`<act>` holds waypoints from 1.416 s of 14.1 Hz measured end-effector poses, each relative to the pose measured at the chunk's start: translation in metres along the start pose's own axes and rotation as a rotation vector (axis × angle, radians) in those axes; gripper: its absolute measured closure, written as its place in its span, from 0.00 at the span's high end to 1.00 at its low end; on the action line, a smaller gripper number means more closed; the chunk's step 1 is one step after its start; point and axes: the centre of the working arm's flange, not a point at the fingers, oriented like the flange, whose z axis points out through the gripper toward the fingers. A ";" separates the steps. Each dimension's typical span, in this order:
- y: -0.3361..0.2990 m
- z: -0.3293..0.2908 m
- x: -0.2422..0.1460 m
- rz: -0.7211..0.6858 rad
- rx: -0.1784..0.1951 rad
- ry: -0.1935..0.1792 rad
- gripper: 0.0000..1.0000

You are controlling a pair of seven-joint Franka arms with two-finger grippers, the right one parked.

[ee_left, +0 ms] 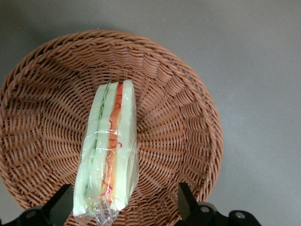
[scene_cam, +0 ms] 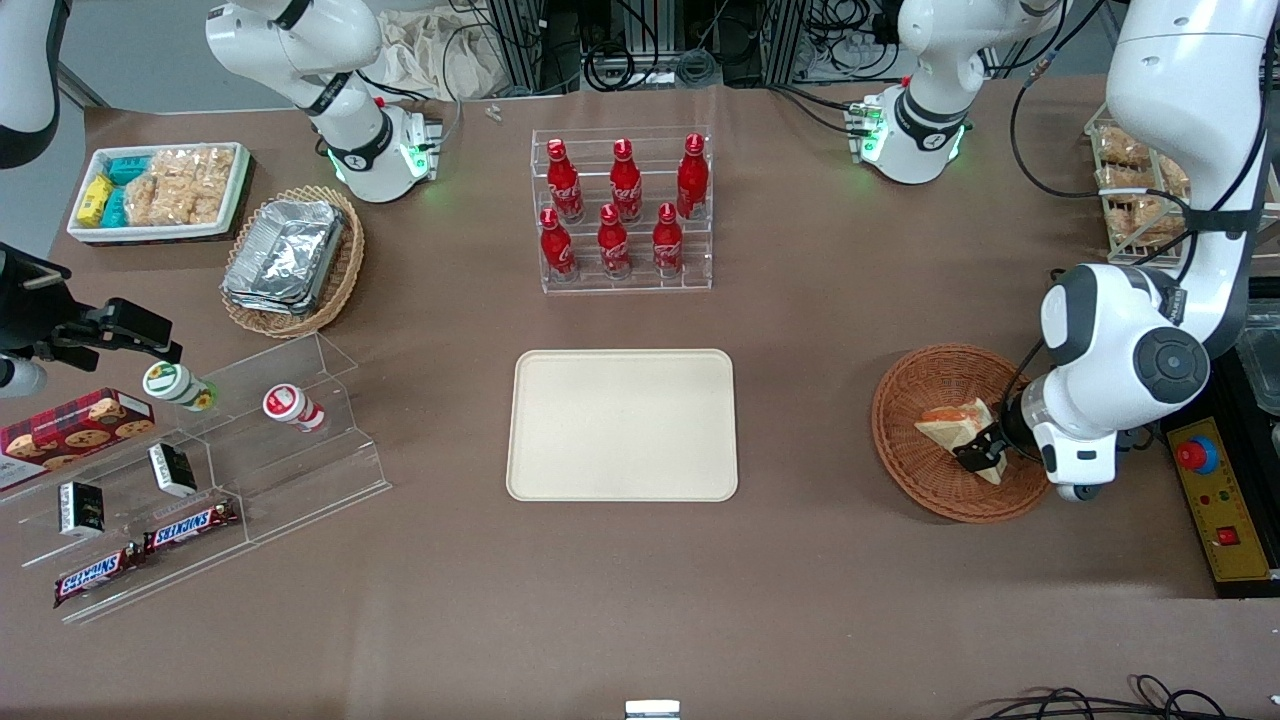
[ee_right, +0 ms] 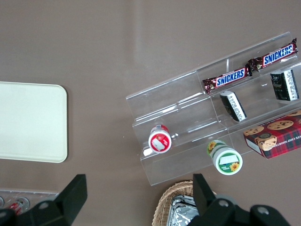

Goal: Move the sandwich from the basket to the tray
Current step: 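Close the left gripper on the wrapped sandwich and lift it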

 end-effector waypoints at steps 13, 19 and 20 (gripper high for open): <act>-0.018 0.056 -0.006 -0.006 -0.001 0.012 0.83; -0.014 0.061 -0.006 -0.033 0.014 0.039 0.37; -0.013 0.059 -0.005 -0.037 0.013 0.042 0.35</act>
